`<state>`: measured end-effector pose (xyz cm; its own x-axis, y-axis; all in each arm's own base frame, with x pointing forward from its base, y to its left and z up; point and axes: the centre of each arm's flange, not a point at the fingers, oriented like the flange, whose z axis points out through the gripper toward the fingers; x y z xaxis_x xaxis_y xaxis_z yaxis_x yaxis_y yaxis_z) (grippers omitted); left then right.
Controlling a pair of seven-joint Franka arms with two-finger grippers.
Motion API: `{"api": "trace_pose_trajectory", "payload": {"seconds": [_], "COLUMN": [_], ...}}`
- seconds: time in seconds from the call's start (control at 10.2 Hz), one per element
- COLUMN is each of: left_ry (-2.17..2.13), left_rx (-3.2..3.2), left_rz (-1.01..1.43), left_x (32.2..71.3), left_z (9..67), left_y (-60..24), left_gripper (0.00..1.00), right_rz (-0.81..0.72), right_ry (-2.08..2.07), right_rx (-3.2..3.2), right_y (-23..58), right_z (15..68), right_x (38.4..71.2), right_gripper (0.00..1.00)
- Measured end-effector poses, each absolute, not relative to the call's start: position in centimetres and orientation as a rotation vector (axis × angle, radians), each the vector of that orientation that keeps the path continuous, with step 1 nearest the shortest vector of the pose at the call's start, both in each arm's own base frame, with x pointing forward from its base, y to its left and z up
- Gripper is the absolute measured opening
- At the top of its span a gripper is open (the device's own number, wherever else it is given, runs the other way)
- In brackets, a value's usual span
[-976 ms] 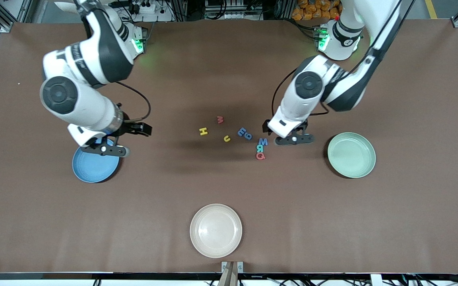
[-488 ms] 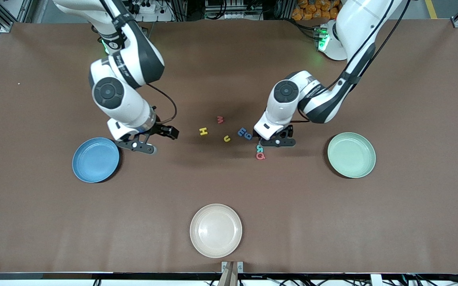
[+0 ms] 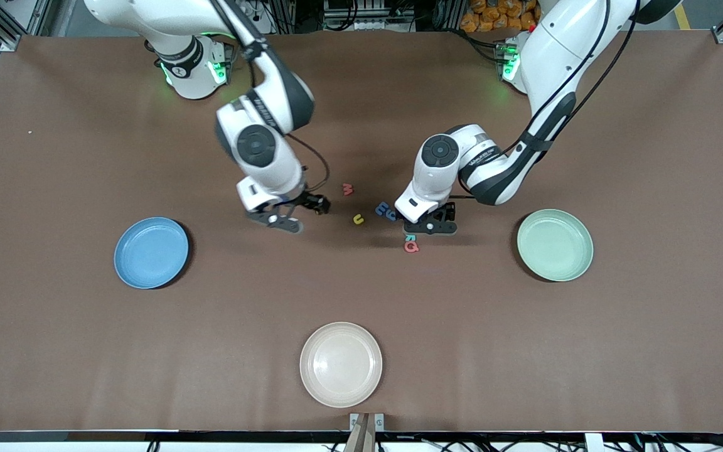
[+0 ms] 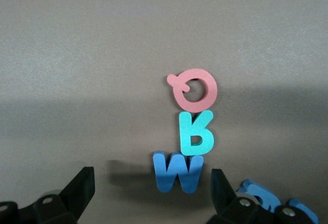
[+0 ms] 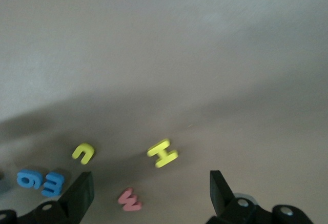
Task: Sort upper and lower case letters into plates
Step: 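Lower the left gripper onto the blue W while the right gripper approaches, then grasp the blue W with the left gripper and lift it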
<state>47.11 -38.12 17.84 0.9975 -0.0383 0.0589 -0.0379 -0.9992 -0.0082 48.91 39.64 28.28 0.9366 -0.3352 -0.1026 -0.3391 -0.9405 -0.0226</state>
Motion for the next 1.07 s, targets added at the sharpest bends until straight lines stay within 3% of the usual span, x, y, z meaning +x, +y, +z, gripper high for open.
{"api": "trace_pose_trajectory", "payload": {"seconds": [0.49, 0.78, 1.07], "left_ry": [0.059, 0.052, 0.054], "left_rx": [-3.184, -3.187, -3.196], "left_rz": [-0.103, -0.105, -0.121], "left_x": [47.0, 47.3, 47.5], "left_z": [16.7, 16.6, 17.0], "left_y": [-38.5, -38.4, -38.7], "left_gripper": [0.95, 0.84, 0.47], "right_rz": [0.137, 0.182, 0.197], "right_ry": [0.509, 0.467, 0.417], "right_rx": [-3.068, -3.089, -3.105], "right_y": [43.2, 45.2, 46.7], "right_z": [23.1, 20.5, 20.0], "right_x": [46.3, 43.9, 42.0], "right_gripper": [1.00, 1.00, 1.00]}}
